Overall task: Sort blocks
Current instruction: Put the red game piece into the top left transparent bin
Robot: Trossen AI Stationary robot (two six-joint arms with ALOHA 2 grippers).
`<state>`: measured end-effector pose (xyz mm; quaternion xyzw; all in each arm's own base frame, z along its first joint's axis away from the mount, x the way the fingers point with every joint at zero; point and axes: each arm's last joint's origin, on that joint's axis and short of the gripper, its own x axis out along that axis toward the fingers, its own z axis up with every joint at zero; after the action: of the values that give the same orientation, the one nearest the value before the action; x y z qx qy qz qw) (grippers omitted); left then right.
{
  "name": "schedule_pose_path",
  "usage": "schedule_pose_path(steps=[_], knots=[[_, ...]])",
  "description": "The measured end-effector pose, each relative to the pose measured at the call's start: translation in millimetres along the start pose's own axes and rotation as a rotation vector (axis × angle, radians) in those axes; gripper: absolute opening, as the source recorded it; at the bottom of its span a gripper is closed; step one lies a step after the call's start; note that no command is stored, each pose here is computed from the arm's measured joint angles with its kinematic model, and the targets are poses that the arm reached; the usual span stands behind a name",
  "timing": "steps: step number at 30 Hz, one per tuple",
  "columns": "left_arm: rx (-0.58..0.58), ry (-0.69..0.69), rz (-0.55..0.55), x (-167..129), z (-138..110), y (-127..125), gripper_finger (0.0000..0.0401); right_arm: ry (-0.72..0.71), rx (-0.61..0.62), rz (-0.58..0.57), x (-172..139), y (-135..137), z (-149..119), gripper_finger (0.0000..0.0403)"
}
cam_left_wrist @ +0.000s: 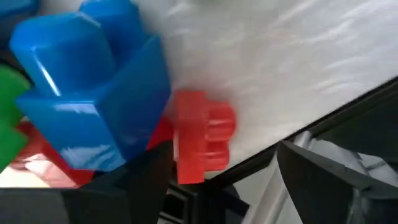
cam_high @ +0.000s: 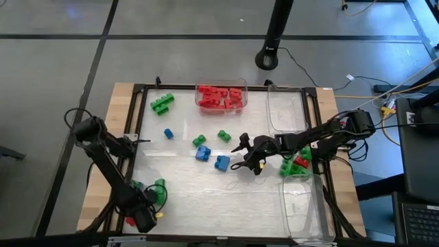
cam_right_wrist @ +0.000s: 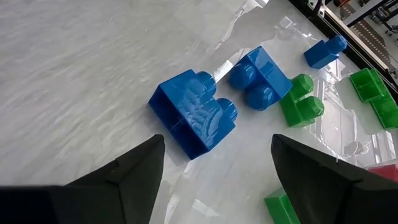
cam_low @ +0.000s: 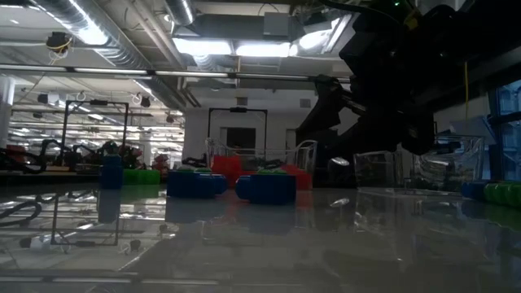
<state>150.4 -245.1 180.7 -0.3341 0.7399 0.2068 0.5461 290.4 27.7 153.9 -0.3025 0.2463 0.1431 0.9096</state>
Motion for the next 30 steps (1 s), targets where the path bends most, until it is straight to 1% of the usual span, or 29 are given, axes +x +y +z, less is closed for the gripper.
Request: schedule_pose_path(steps=[3,7,11,23,25,26,30], knots=[[-0.016,-0.009,0.037,2.6,-4.3,4.1,0.0276,0.000,0.000,0.000,0.0,0.1,-0.1,0.0293],[-0.027,-0.009,0.042,4.3,-9.5,5.7,0.0276,0.000,0.000,0.000,0.0,0.0,0.0,0.0293],[-0.031,-0.046,0.038,6.8,-12.1,6.7,0.0276,0.000,0.000,0.000,0.0,0.1,-0.1,0.0293],[-0.018,-0.053,0.038,17.1,-8.3,12.6,0.0276,0.000,0.000,0.000,-0.1,0.0,0.0,0.0293],[-0.013,-0.052,0.034,18.8,-7.6,13.3,0.0276,0.000,0.000,0.000,-0.1,0.0,0.1,0.0293],[-0.015,-0.056,0.014,19.9,-7.2,11.9,0.0276,0.000,0.000,0.000,-0.1,0.0,0.0,0.0293],[0.028,-0.030,-0.024,23.4,-8.2,9.7,0.0276,0.000,-0.001,0.000,-0.1,0.1,0.0,0.0293]])
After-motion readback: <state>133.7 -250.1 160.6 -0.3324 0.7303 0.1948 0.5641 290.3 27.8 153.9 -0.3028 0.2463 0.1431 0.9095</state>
